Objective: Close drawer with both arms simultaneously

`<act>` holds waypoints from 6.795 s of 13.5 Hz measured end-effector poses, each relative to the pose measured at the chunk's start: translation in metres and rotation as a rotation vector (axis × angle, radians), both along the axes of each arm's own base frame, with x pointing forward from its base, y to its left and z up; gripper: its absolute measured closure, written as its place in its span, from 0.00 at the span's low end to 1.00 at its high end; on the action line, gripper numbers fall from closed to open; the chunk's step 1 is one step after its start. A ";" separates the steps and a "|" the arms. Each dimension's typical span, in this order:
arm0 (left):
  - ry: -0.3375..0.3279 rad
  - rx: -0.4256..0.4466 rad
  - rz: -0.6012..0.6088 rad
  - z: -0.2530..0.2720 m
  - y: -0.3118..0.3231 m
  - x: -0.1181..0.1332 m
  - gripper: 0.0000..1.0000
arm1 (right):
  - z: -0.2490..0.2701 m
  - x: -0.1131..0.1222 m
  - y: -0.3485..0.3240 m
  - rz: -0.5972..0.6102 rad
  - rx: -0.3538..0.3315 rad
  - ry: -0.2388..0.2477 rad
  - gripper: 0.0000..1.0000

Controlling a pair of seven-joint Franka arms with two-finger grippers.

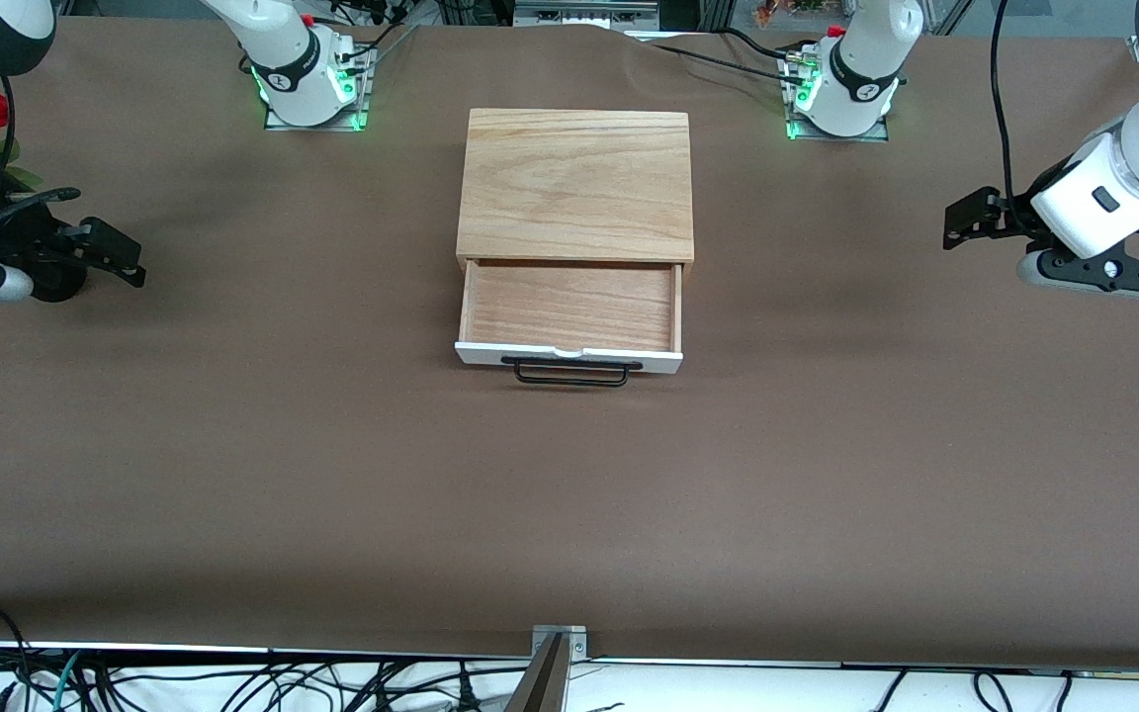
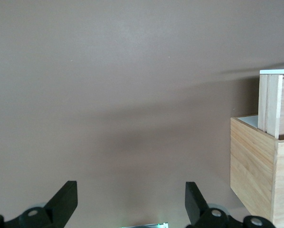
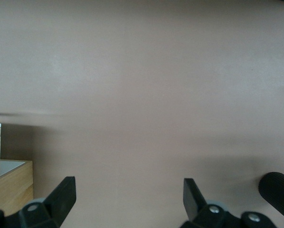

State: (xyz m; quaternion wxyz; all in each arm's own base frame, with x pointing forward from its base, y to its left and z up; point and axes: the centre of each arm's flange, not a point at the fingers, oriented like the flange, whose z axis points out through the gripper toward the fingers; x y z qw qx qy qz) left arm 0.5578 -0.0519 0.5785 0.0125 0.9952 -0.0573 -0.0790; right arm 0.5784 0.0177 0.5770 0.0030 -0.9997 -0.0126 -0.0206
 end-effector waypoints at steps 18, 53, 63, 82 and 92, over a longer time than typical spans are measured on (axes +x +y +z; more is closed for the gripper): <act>0.001 -0.012 0.001 0.000 -0.001 0.000 0.00 | 0.001 0.001 0.000 0.000 -0.001 -0.002 0.00; 0.000 -0.490 0.062 -0.128 -0.136 0.080 0.00 | -0.181 0.067 0.150 0.051 0.298 0.074 0.00; -0.071 -0.681 0.241 -0.250 -0.240 0.105 0.00 | -0.243 0.082 0.257 0.097 0.477 0.094 0.00; 0.101 -0.738 0.092 -0.302 -0.271 0.077 0.00 | -0.292 0.056 0.312 0.129 0.554 0.219 0.00; 0.136 -0.742 0.076 -0.303 -0.270 0.074 0.00 | -0.298 0.051 0.315 0.128 0.551 0.250 0.00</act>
